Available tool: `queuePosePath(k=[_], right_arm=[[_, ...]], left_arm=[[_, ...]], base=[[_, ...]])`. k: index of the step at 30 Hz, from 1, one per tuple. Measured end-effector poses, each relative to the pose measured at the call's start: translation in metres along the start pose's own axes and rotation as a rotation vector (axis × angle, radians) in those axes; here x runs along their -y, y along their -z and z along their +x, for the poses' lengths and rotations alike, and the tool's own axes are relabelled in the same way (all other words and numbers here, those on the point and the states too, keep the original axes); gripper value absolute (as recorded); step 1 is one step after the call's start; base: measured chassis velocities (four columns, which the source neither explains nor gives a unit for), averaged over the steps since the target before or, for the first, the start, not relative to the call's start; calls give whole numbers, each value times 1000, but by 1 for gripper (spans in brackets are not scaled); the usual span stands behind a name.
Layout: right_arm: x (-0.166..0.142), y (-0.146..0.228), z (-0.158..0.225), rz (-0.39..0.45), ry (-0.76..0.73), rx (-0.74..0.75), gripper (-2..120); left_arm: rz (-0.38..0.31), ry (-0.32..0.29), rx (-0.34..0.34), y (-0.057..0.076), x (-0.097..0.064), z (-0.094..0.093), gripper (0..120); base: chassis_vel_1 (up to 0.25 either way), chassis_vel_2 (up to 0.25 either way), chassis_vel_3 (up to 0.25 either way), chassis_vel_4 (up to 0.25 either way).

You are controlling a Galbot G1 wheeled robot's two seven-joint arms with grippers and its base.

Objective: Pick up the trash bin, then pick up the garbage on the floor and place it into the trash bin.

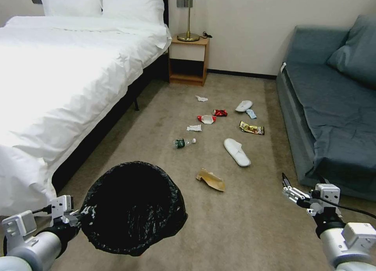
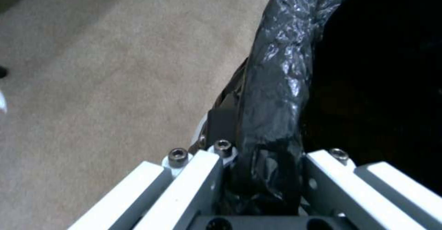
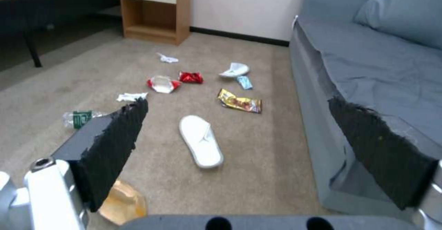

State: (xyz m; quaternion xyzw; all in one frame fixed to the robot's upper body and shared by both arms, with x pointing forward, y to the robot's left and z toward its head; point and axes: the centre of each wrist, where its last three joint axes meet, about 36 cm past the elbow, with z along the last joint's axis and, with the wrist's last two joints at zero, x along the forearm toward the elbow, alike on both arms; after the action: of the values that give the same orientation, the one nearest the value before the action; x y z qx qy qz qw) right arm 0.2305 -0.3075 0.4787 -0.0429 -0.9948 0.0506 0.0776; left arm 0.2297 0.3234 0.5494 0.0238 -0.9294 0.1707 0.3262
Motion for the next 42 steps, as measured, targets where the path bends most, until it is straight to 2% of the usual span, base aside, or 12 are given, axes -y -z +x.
queuePosePath(k=[32,38,42], right_arm=[[1,-7,-3,2,11,-17,100],[5,-12,-8,2,41,-28,100],[14,-15,-17,-3,99,-22,100]], left_arm=[[-11,-12,-1,0,3,-3,3],[-44,-25,21,10,5,-3,3],[-33,-30,30,25,10,-5,3]], base=[[-91,121,126,-89],[-85,84,82,-81],[0,0,0,0]])
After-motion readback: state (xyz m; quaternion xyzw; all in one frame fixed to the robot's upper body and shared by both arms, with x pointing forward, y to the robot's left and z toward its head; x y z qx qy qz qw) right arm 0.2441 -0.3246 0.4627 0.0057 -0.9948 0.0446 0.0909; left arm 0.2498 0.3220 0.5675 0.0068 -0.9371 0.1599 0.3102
